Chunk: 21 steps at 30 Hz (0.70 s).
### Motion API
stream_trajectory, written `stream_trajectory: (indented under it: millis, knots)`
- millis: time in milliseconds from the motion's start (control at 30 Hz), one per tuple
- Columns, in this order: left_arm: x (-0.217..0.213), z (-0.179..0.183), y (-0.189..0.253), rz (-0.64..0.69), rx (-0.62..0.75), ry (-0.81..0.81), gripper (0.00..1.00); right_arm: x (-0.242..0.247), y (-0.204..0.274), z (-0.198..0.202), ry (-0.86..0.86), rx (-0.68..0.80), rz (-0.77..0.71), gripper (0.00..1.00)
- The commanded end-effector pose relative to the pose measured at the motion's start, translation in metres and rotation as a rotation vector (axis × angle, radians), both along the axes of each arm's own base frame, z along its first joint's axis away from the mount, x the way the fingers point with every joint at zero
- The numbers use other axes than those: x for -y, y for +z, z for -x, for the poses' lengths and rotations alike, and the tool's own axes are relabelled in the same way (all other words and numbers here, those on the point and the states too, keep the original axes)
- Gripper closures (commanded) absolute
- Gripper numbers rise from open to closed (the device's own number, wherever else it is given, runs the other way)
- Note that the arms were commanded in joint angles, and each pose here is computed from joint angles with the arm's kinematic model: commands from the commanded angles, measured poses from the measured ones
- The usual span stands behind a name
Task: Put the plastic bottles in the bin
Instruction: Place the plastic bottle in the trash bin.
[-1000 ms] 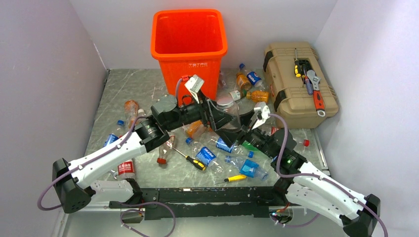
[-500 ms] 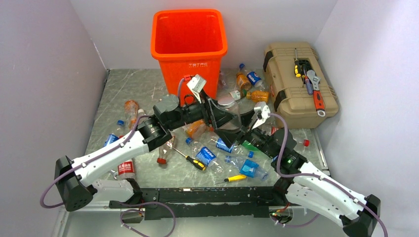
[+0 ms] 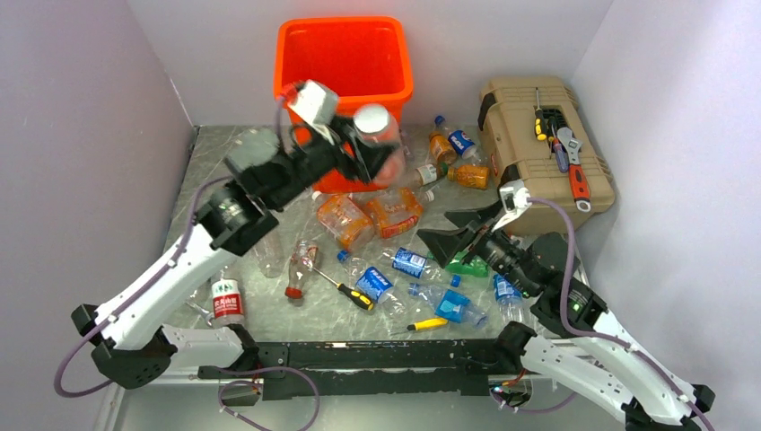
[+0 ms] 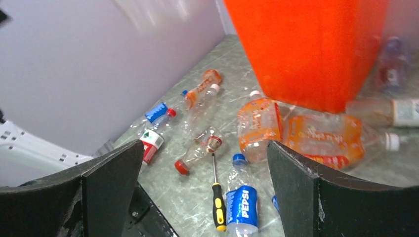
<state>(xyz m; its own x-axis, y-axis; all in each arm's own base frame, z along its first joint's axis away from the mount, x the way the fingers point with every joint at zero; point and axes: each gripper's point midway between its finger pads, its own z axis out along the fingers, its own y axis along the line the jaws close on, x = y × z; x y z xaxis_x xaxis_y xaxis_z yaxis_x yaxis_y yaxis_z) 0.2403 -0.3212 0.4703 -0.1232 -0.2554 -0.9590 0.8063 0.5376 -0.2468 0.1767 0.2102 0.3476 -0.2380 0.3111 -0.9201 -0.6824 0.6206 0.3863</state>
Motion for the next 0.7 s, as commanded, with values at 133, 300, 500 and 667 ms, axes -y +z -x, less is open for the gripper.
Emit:
stream_trajectory:
  millis: [133, 300, 500, 667]
  knots:
    - [-0.094, -0.127, 0.087, -0.115, 0.270, 0.493, 0.76, 0.024, -0.061, -0.007, -0.137, -0.160, 0.091, 0.00]
    - [-0.127, -0.193, 0.112, -0.021, 0.302, 0.547, 0.78, 0.023, -0.078, -0.002, -0.114, -0.150, 0.042, 0.00]
    - [-0.165, -0.281, 0.059, -0.022, 0.140, 0.607, 0.80, 0.038, -0.089, -0.003, -0.176, -0.151, 0.072, 0.00]
    - [-0.174, -0.307, 0.011, -0.075, 0.040, 0.647, 0.71, 0.052, -0.100, -0.008, -0.251, -0.178, 0.111, 0.00]
